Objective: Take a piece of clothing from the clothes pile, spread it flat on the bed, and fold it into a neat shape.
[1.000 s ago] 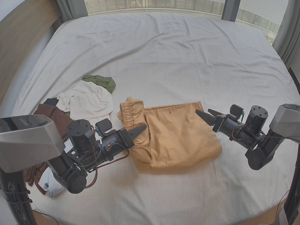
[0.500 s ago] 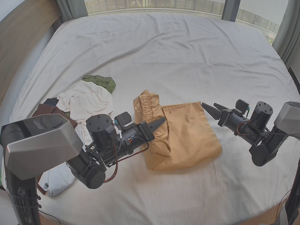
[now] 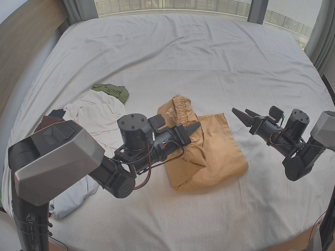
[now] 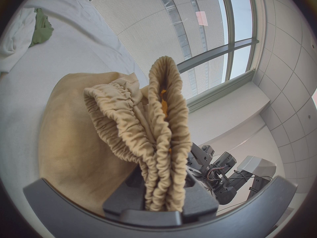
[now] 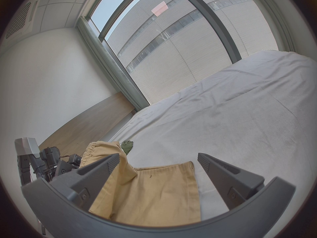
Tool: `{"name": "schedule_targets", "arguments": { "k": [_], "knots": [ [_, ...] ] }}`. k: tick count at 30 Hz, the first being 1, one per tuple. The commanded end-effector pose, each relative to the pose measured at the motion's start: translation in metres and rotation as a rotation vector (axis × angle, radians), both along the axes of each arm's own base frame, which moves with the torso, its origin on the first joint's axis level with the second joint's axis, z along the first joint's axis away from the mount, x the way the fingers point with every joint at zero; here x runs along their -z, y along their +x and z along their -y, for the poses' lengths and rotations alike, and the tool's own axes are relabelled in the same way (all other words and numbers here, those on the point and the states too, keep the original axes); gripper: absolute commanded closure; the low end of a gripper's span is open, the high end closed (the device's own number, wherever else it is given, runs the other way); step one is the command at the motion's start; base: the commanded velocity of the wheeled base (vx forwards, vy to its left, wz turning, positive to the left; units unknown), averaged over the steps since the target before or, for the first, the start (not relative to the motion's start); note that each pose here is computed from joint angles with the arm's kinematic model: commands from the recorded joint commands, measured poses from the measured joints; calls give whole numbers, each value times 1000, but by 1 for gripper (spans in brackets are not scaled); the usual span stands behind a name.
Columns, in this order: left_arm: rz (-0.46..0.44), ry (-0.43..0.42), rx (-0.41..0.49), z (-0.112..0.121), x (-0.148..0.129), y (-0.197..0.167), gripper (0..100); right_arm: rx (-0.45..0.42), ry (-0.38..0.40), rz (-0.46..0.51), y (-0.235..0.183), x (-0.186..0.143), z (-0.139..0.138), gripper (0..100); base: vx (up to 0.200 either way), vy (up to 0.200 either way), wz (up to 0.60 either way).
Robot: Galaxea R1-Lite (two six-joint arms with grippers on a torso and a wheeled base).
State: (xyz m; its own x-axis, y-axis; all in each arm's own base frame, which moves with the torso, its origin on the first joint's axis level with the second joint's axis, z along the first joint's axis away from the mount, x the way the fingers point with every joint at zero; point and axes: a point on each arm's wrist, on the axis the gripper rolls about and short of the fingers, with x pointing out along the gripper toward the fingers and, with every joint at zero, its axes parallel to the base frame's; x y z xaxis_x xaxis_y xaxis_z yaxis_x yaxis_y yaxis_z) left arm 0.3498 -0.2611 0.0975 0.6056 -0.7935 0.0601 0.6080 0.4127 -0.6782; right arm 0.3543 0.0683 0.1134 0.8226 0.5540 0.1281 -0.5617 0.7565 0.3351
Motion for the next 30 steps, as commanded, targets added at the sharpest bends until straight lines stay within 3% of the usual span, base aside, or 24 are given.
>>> {"name": "schedule_targets", "arguments": {
  "k": [1, 18, 30],
  "knots": [
    [8, -7, 25, 16, -1, 3, 100, 13, 3, 11, 2, -3, 5, 0, 0, 0, 0],
    [-23, 18, 73, 45, 7, 4, 100, 40, 3, 7, 7, -4, 13, 0, 0, 0, 0],
    [-30, 23, 70, 48, 12, 9, 100, 44, 3, 5, 9, -2, 15, 0, 0, 0, 0]
  ]
}}
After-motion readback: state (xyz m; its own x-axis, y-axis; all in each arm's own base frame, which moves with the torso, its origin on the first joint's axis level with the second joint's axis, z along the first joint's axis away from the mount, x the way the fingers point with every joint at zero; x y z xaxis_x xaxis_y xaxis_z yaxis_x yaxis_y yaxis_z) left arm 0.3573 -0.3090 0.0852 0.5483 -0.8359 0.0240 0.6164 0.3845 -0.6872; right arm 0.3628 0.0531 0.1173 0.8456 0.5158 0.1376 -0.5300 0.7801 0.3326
